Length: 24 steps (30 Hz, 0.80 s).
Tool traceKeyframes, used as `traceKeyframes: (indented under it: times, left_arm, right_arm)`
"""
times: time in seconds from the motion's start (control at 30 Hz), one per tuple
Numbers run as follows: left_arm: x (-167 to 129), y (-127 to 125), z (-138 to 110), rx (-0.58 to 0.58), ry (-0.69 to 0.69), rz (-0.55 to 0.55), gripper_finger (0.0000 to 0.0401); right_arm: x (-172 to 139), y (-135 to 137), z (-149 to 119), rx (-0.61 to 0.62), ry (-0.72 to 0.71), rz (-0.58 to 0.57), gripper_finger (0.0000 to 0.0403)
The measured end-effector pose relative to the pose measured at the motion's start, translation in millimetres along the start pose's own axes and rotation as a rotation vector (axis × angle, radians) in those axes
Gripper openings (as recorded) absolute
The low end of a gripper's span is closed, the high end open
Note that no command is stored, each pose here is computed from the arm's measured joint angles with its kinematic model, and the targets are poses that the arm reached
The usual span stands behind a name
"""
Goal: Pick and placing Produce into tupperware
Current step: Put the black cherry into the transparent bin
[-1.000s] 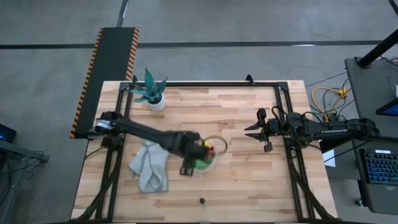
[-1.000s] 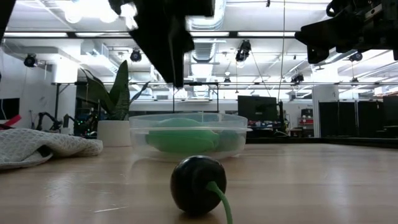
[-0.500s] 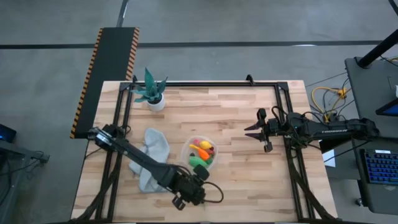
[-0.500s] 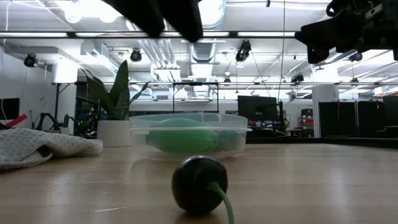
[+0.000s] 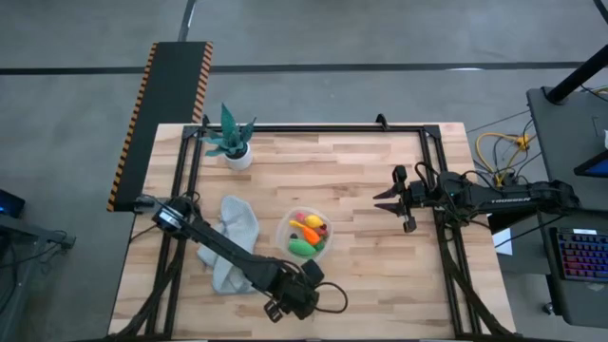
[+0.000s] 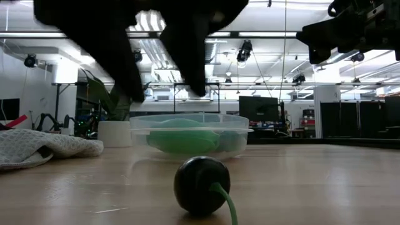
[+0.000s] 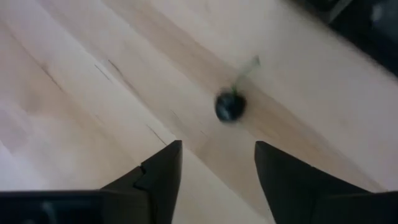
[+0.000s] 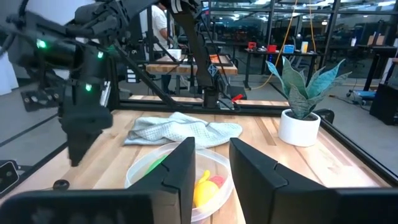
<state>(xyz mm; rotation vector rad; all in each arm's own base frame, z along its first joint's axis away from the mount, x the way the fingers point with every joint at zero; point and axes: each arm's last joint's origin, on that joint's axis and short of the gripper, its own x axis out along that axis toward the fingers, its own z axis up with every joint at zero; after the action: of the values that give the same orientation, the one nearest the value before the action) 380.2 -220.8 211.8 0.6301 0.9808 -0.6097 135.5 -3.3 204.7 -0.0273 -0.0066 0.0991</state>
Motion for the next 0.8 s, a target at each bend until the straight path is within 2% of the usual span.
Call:
traceKeyframes:
  times: [0.23, 0.6, 0.8]
  left_arm:
    - [-1.9, 2.8, 8.2, 0.002, -0.078, 0.024, 0.0238]
    - [26.0, -1.7, 8.5, 0.069, -0.050, 0.011, 0.0242]
    - [45.5, -7.8, 2.6, 0.065, -0.025, -0.068, 0.0242]
  right_arm:
    - [0.0, 0.0, 0.0, 0.000, 0.000, 0.000, 0.0098]
    - [0.0, 0.1, -0.7, 0.001, 0.007, 0.001, 0.0096]
    - [0.1, 0.1, -1.0, 0.001, 0.010, 0.001, 0.0097]
